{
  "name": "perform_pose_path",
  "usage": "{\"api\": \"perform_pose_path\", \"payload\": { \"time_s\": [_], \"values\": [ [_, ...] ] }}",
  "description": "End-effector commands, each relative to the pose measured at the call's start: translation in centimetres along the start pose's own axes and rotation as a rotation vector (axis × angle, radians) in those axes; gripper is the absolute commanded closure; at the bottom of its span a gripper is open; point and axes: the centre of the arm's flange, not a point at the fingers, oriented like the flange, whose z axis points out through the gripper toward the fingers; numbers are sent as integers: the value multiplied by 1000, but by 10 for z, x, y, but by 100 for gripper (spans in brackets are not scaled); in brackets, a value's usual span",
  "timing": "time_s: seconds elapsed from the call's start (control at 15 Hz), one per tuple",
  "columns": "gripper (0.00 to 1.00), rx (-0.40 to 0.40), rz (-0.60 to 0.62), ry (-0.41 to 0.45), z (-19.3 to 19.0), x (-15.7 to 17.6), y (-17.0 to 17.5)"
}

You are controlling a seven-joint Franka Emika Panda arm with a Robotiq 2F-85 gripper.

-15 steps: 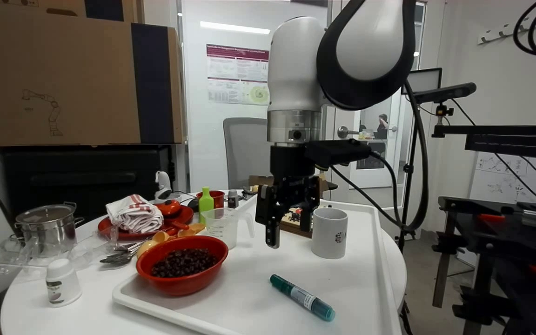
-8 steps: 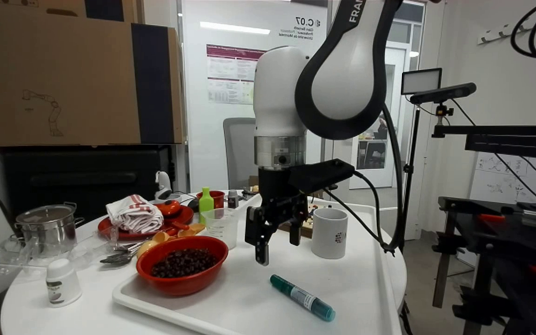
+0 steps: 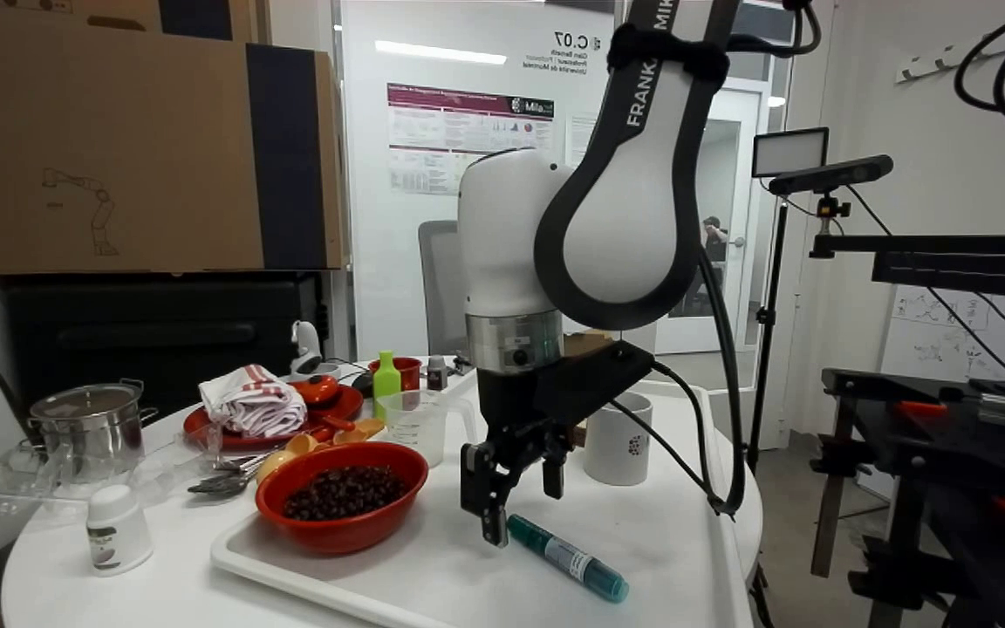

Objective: Put the green marker inside the white mug

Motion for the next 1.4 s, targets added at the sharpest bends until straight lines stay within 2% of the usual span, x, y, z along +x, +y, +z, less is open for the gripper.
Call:
{"api": "perform_pose_path", "payload": {
  "time_s": [0.0, 0.07, 0.13, 0.2, 0.4, 0.8, 0.87, 1.13, 1.33],
  "values": [
    [0, 47, 21, -48, 13, 14, 0],
    [0, 66, 34, -60, 14, 15, 1],
    [11, 87, 46, -71, 14, 17, 3],
    [26, 102, 57, -77, 14, 19, 5],
    [47, 129, 79, -88, 14, 24, 12],
    [94, 125, 84, -80, 12, 26, 21],
    [99, 122, 82, -78, 11, 26, 20],
    [95, 117, 95, -48, -6, 22, 16],
    [95, 147, 113, 18, -45, 20, 15]
  ]
}}
